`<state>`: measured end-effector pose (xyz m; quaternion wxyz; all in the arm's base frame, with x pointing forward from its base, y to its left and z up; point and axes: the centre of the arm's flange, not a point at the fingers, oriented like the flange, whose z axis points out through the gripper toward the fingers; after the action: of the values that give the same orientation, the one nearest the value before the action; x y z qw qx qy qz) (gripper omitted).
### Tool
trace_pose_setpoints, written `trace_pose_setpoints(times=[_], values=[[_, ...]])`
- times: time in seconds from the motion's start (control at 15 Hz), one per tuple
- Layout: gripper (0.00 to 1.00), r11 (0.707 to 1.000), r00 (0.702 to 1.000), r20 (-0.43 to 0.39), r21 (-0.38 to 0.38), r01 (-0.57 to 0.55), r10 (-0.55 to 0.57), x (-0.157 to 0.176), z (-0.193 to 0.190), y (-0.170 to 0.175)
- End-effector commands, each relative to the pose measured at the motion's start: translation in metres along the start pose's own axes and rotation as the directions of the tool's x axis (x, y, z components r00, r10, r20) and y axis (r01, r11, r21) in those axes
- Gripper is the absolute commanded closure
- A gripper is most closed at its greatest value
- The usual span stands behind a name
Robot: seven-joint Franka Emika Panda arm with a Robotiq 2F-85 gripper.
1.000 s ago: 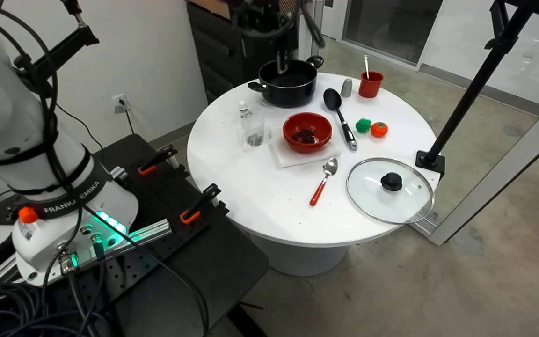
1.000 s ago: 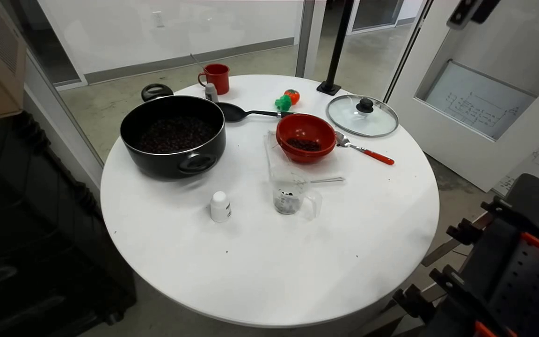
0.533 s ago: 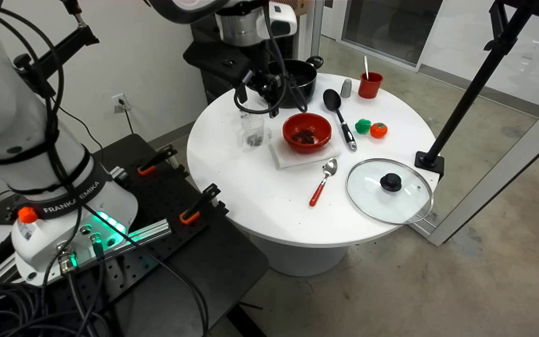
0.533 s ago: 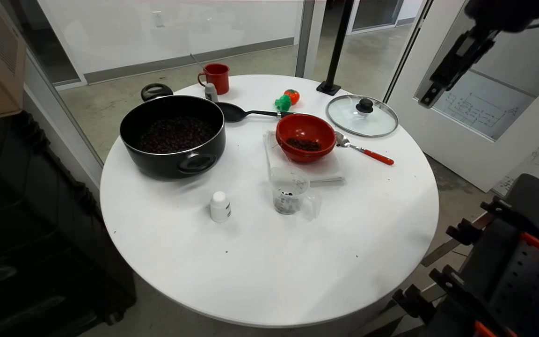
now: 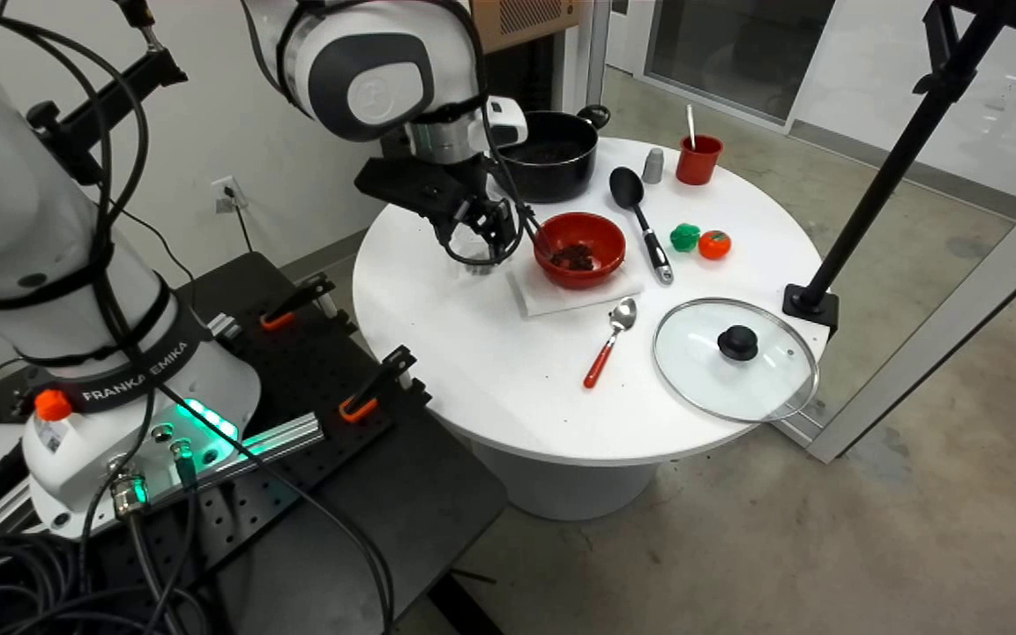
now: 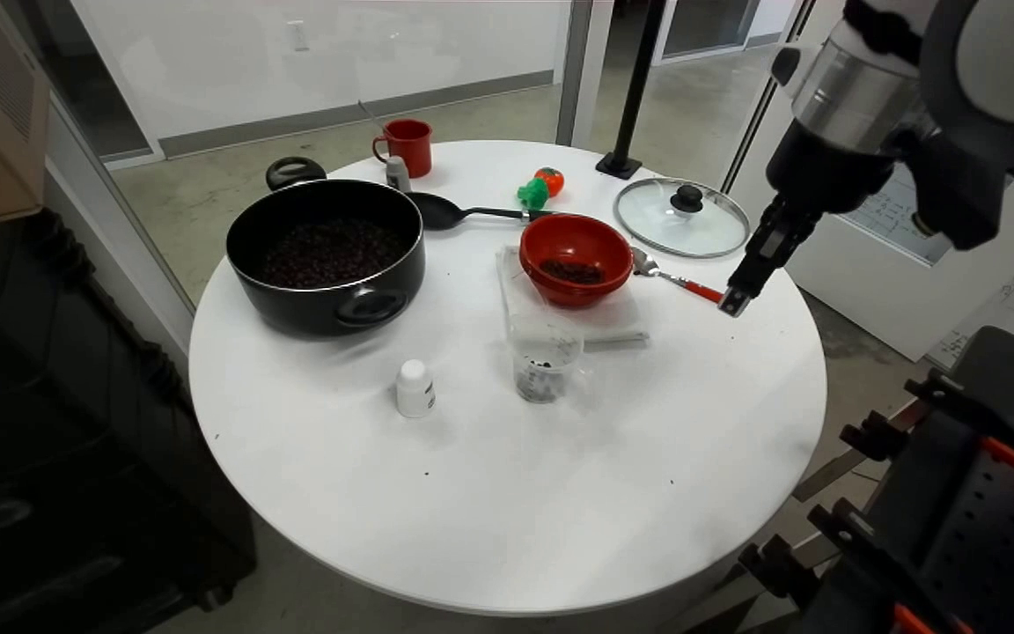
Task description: Pour the beans from the jar into the red bowl
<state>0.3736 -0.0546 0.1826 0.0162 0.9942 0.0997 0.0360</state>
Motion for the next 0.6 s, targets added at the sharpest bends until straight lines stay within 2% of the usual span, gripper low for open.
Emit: trace_pose_setpoints(times=[0.0, 0.33, 0.4, 0.53], values=[[0.0, 1.0, 0.999, -0.032, -0.003, 0.001, -0.001, -0.017, 0.027, -0.03], [0.0, 0.999, 1.0, -0.028, 0.044, -0.01, 0.011, -0.011, 0.044, -0.045], [0.0, 1.0, 1.0, -0.016, 0.025, 0.012, -0.012, 0.004, 0.04, -0.04], [0.0, 0.999, 1.0, -0.011, 0.03, 0.014, -0.014, 0.004, 0.043, -0.042]])
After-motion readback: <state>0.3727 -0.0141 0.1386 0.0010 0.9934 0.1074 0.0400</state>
